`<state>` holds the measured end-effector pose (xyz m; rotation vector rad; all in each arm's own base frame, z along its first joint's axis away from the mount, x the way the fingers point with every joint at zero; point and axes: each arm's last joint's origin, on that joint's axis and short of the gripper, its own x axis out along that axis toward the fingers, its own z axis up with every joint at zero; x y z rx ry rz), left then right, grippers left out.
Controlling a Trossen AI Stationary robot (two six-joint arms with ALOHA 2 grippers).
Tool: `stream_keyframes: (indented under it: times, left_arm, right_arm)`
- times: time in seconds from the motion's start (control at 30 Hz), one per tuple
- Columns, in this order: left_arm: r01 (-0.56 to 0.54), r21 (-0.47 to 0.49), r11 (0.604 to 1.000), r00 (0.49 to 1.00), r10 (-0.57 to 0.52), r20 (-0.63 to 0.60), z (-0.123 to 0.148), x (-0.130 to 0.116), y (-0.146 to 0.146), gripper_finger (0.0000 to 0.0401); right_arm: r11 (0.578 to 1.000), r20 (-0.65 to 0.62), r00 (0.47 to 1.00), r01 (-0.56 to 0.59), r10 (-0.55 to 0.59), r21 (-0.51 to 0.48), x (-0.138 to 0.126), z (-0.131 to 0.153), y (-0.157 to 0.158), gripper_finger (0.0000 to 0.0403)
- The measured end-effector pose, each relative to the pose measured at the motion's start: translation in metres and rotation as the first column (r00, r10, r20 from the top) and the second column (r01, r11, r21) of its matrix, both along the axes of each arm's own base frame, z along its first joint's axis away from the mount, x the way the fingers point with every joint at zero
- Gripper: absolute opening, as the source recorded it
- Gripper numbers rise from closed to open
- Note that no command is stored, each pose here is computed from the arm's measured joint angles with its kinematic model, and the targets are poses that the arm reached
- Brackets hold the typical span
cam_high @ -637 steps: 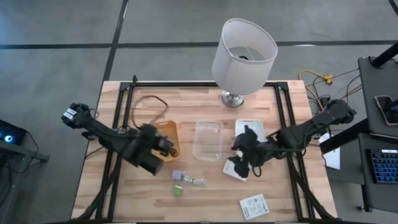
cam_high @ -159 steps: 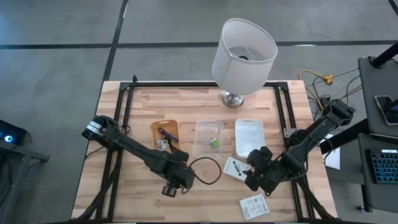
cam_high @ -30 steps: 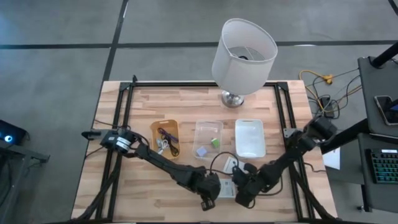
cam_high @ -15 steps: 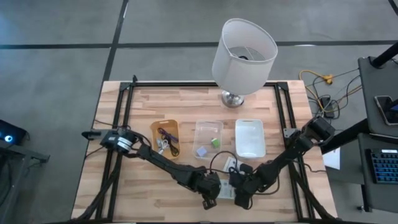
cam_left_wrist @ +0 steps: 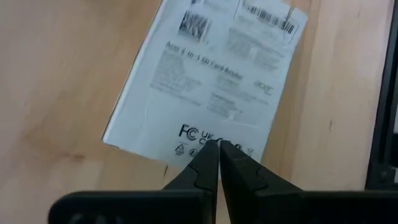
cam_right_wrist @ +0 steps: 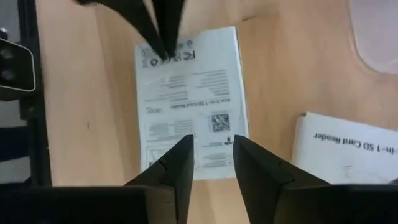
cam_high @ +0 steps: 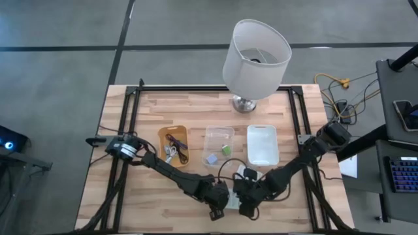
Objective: Pick and place items into bin
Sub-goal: Put the bottom white card reader box into the white bin
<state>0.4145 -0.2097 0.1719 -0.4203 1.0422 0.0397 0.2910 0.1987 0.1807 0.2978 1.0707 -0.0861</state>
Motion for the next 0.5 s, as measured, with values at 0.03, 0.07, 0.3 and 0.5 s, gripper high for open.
stream_keyframes:
  times: [0.03, 0.07, 0.3, 0.5]
  left_arm:
    - [-0.005, 0.009, 1.0, 1.0, 0.005, 0.021, 0.006, -0.001, -0.001, 0.0]
    - [-0.008, 0.015, 1.0, 0.999, 0.007, 0.049, 0.014, -0.003, -0.003, 0.0]
    - [0.041, 0.011, 0.999, 0.989, -0.042, 0.139, 0.043, -0.015, -0.017, 0.0]
    - [0.023, -0.119, 0.993, 0.981, 0.001, 0.196, 0.035, -0.01, -0.037, 0.0]
  right_arm:
    - [1.0, -0.009, 1.0, -0.013, 0.013, 0.011, 0.002, 0.0, -0.003, 0.0108]
    - [0.999, -0.023, 0.999, -0.026, 0.026, 0.03, 0.005, 0.001, -0.005, 0.0113]
    - [0.993, -0.051, 0.997, -0.053, 0.058, 0.108, 0.023, -0.003, -0.033, 0.012]
    - [0.996, -0.043, 0.998, -0.052, 0.056, 0.079, 0.037, -0.009, -0.054, 0.0077]
